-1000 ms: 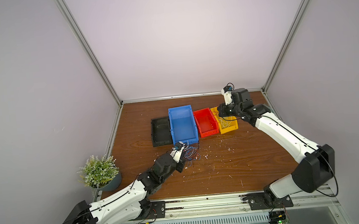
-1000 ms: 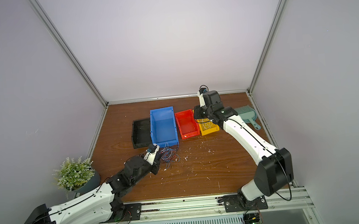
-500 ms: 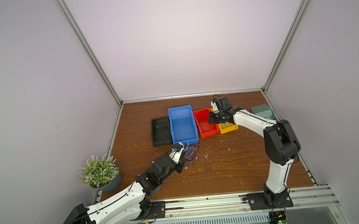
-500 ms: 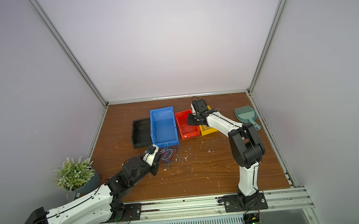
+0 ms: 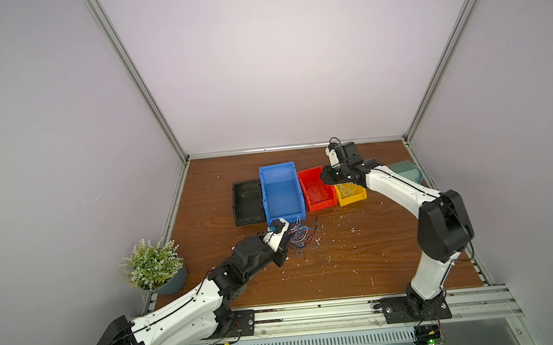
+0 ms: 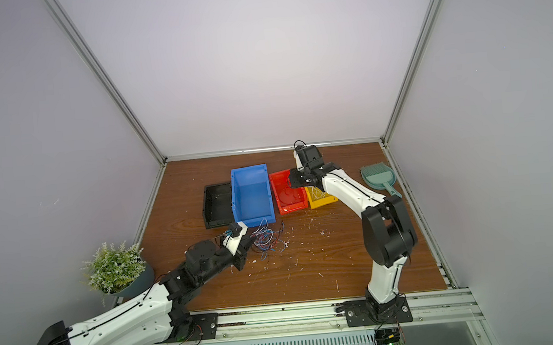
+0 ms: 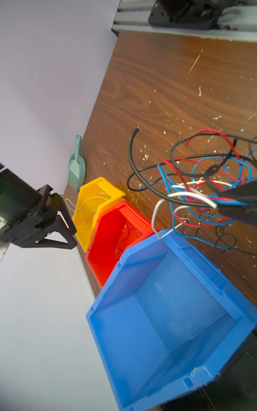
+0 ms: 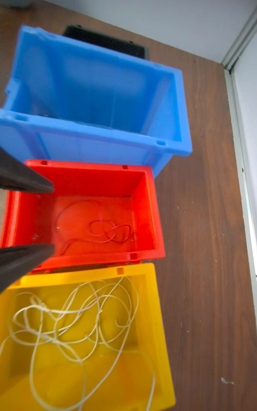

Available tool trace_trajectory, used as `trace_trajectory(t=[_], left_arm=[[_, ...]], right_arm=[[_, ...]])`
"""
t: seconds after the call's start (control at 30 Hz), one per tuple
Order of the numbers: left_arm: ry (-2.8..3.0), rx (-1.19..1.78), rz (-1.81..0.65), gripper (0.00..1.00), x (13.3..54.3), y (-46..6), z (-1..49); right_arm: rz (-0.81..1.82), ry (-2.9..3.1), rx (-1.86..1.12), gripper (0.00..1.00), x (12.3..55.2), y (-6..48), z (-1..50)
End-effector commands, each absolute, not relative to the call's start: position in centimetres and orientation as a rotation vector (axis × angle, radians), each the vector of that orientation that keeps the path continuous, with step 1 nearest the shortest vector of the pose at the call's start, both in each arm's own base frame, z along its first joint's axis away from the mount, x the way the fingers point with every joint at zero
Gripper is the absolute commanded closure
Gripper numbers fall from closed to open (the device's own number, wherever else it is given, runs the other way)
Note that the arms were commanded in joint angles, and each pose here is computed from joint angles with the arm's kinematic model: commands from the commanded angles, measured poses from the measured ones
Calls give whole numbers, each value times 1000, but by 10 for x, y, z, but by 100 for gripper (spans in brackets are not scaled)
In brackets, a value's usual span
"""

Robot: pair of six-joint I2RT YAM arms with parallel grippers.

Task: Untangle and sort cables by color
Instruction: Place the cable in the bin, then untie the cable.

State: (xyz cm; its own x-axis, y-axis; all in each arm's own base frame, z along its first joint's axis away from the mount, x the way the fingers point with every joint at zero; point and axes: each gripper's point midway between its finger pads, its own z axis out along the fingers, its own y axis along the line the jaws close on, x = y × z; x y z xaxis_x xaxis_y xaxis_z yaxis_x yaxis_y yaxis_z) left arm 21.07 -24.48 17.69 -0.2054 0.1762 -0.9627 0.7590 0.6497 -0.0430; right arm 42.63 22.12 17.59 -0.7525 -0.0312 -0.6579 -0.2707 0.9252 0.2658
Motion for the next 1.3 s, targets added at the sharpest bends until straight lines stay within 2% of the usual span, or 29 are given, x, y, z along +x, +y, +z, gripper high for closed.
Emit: trace_trajectory(t=[0.0, 0.13, 0.27, 0.4, 0.57, 0.87, 0.9, 0.97, 1.03, 1.07, 1.2, 1.27], left_arm=[[1665, 807, -740, 93, 203, -258, 201], [1729, 899, -738, 92, 201, -268, 183], [1761, 989, -722, 92, 200, -276, 167], [1706, 1023, -722, 92, 199, -280, 173], [1663, 1061, -717, 91, 196, -282, 175], [1659, 1058, -710, 91, 197, -281, 172], [1663, 1059, -708, 91, 197, -281, 171], [1665, 1059, -707, 90, 197, -281, 169], [1667, 1064, -711, 89, 197, -281, 167], [1670, 1067, -711, 87, 196, -281, 165], [1740, 1021, -631, 65, 207, -272, 147], [1796, 990, -576, 62, 214, -265, 134]], right_arm=[[568, 2323, -404, 56, 373, 223, 203], [786, 2247, -657, 55, 294, 239, 207], [873, 2101, -885, 51, 243, 255, 224], [920, 2054, -1001, 45, 224, 259, 230], [986, 2124, -1094, 41, 210, 270, 209], [1133, 2179, -1179, 43, 189, 290, 190], [1139, 2183, -1196, 44, 186, 291, 189], [1143, 2187, -1225, 57, 182, 294, 188], [1117, 2175, -1226, 92, 186, 295, 193], [1097, 2170, -1218, 100, 189, 295, 197], [1030, 2069, -1155, 100, 201, 293, 228], [1013, 2011, -1133, 100, 202, 291, 246]])
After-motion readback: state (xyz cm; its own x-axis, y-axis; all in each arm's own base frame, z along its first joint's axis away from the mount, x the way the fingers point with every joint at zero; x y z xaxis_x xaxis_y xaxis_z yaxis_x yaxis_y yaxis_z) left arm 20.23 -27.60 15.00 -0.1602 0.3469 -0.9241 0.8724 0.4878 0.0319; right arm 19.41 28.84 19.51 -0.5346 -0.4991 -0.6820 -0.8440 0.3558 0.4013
